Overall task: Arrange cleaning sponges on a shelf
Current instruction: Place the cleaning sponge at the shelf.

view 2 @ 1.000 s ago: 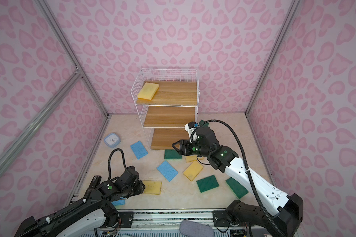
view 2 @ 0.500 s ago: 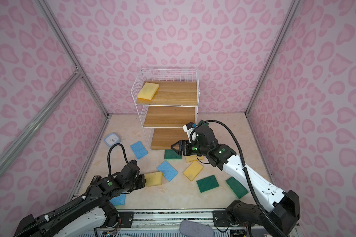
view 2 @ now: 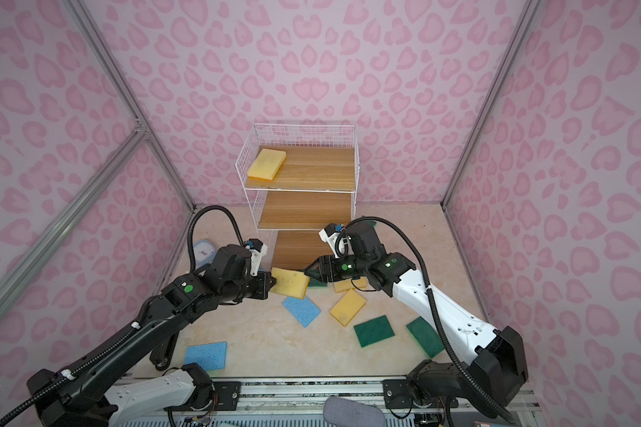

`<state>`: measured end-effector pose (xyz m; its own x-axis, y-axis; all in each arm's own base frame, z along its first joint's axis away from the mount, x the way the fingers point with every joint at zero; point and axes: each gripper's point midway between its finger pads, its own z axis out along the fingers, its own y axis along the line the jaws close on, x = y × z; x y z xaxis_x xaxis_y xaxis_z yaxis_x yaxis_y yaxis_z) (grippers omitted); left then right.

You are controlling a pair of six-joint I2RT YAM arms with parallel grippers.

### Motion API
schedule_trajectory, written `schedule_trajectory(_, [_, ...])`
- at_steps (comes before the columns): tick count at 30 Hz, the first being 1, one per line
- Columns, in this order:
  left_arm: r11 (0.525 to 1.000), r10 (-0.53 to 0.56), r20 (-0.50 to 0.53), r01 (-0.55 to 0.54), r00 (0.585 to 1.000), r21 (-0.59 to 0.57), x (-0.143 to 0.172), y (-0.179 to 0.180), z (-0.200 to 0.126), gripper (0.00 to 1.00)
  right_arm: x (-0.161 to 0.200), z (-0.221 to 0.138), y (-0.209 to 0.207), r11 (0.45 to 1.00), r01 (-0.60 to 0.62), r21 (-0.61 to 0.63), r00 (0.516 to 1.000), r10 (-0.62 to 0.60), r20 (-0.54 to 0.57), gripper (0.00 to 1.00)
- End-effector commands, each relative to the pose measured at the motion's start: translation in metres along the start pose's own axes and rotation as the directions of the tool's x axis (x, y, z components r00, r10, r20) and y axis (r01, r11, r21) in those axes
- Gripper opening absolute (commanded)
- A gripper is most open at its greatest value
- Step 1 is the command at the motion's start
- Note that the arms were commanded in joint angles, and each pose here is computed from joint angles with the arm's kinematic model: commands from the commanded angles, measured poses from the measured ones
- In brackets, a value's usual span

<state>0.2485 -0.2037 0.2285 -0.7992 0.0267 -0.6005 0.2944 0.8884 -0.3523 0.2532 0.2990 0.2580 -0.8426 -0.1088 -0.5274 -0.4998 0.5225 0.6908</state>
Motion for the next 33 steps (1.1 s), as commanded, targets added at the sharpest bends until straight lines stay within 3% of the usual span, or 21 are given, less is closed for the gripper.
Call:
schedule_trajectory(1, [0.999,0.049,-0.021,-0.049,0.999,0.006,-0.006,0.000,-0.004,0.04,-0.001,0.001,0.014,0.997,0.032,-0.071,0.999,-0.033,-0.021,0.63])
schedule_trajectory(13, [0.998,0.044,-0.011,-0.043,0.999,0.043,-0.022,0.000,-0.007,0.04,-0.008,0.005,0.014,0.995,0.006,-0.096,1.000,-0.008,-0.016,0.57])
schedule_trajectory(20, [0.998,0.035,-0.022,-0.034,0.999,0.050,-0.016,0.001,-0.004,0.04,-0.018,0.005,0.010,0.991,-0.032,-0.129,0.999,0.034,0.012,0.70])
schedule_trajectory(33, [0.998,0.042,-0.009,-0.042,0.999,0.056,-0.020,-0.002,-0.007,0.04,-0.020,0.014,0.010,0.984,-0.066,-0.168,0.998,0.064,-0.014,0.46])
